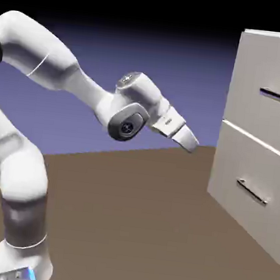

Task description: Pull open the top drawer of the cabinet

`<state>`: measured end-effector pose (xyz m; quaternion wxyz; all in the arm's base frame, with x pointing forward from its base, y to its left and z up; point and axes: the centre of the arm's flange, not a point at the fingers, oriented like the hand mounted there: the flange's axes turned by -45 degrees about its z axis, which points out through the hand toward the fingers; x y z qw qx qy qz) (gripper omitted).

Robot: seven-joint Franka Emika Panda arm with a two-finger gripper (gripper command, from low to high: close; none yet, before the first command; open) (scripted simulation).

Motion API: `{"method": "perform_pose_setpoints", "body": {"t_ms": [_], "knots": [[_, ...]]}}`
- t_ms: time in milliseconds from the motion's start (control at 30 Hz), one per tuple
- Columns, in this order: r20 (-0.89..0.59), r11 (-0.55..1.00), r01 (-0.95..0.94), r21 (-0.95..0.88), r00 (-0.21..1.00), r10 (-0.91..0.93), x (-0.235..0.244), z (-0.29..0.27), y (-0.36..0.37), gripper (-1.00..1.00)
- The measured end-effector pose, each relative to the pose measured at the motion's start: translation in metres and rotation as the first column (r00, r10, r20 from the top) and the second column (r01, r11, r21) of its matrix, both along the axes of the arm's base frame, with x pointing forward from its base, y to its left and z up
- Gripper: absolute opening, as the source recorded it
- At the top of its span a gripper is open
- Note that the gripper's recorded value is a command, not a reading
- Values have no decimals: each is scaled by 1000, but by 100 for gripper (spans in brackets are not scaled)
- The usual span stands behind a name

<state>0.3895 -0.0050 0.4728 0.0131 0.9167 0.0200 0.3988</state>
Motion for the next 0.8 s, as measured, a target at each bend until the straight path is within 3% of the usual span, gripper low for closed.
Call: {"method": "perform_pose_setpoints", "body": {"t_ms": [400,800], "knots": [[240,989,105,-102,968,-78,-32,135,-61,0],[446,938,135,-319,895,23,-68,231,-41,0]]}}
